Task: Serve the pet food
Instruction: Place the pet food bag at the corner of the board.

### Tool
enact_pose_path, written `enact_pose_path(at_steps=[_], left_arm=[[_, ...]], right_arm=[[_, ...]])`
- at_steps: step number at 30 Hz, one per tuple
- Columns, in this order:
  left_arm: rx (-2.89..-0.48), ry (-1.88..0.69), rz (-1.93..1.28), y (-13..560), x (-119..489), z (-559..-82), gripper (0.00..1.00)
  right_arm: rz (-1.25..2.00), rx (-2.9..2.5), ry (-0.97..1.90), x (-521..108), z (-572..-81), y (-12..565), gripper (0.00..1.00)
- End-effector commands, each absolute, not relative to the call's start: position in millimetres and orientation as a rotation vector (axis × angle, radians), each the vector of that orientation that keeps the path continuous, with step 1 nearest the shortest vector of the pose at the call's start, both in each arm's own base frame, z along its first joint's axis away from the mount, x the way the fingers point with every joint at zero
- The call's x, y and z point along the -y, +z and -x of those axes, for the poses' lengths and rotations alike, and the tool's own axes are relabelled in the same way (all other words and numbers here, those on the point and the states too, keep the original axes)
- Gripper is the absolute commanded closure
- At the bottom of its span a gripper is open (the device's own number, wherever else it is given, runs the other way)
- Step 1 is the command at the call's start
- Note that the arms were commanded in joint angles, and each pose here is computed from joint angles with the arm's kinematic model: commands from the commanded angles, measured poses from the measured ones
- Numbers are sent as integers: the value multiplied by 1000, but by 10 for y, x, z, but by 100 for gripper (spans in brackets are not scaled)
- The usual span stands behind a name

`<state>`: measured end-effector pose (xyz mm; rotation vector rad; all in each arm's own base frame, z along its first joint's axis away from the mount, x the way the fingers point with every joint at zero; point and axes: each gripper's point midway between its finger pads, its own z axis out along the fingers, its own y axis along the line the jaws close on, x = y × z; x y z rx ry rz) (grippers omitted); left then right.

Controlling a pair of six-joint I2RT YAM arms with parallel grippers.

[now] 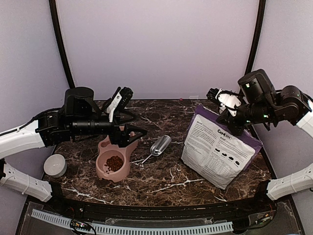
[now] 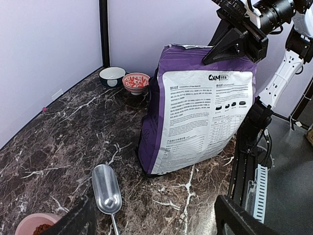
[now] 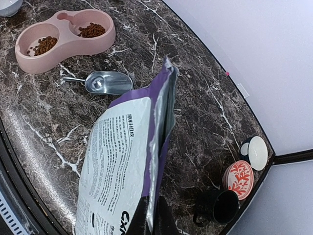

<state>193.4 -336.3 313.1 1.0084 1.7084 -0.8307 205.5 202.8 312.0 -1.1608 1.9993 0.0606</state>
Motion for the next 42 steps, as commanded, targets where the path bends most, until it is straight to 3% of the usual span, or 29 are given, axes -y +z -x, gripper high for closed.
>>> enact_pose_path(at_steps=[1,21,42], left_arm=[[-1673,-820,-986,3222,3301,-1935,15],[-1668,-765,-872,3343,3053,-1974,15],[-1689,-745,-840,3264,2929,-1954,15]], right_arm=[[737,-1573,176,-2052,-2323,4606,100],[444,-1437,30,-2041,-2960,5327,100],[224,-1355,-160,-1770,-4195,5737,100]])
